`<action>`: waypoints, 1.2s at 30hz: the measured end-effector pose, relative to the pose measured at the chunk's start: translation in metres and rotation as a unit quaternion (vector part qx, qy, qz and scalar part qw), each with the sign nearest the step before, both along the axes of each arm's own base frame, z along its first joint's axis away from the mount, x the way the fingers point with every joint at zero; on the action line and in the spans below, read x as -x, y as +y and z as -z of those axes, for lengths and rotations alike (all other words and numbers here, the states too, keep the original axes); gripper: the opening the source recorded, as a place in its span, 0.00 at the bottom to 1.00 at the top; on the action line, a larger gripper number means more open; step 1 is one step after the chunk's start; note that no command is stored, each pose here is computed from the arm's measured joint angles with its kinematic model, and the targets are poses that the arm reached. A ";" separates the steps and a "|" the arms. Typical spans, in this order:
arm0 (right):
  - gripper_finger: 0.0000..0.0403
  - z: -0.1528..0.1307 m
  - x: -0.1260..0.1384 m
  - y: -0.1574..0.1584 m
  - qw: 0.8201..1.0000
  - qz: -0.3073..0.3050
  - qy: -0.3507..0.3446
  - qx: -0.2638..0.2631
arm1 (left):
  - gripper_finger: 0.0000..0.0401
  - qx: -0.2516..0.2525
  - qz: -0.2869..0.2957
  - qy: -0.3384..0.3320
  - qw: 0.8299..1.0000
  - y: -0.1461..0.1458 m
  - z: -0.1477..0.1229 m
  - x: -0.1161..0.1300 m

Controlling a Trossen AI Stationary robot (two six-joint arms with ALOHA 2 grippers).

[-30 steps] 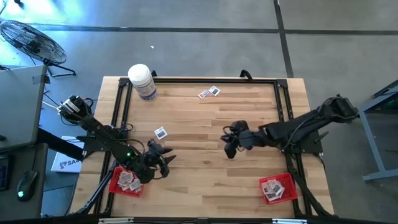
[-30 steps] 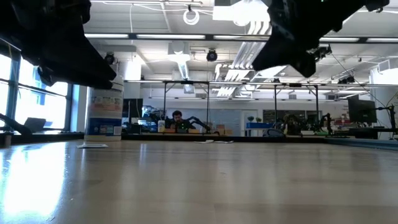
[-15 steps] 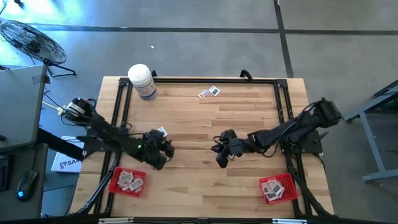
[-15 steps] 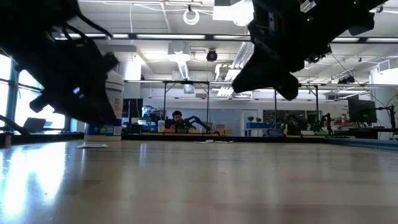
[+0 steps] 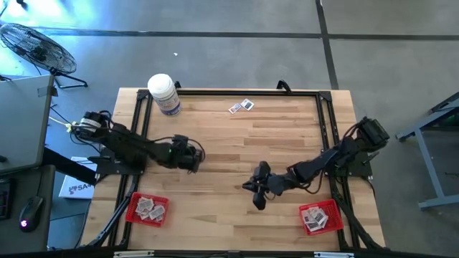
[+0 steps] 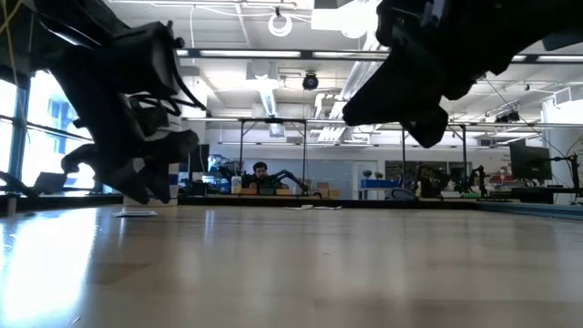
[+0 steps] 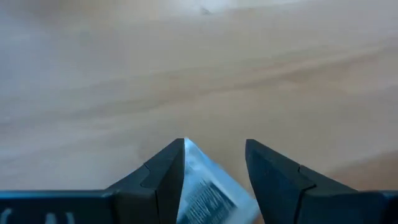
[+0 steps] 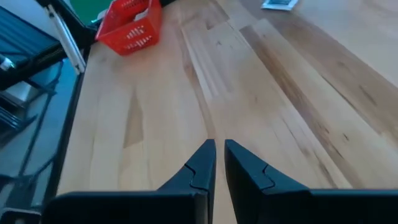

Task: Pick & Place First Aid Supplies
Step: Put the towelette pack into the right red bin

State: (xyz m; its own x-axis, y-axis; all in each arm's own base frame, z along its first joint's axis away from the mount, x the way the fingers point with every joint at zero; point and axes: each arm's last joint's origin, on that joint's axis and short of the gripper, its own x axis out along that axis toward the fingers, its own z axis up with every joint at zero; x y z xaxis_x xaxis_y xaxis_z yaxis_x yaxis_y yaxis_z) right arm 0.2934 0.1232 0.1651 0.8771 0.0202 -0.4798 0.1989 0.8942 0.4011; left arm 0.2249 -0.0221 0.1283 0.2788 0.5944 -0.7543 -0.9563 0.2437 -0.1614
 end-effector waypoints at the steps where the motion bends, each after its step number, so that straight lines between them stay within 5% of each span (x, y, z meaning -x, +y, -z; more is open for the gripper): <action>1: 0.07 0.000 0.001 0.002 1.000 -0.001 -0.002 0.007 | 0.42 0.001 -0.005 0.004 1.000 0.004 0.000 0.000; 21: 0.07 0.002 0.011 0.021 0.998 -0.039 0.007 0.039 | 0.41 0.035 -0.035 0.046 0.998 0.019 0.020 -0.005; 36: 0.07 0.002 0.012 0.020 0.999 -0.026 0.006 0.047 | 0.26 0.034 -0.014 0.032 0.999 0.010 0.020 -0.008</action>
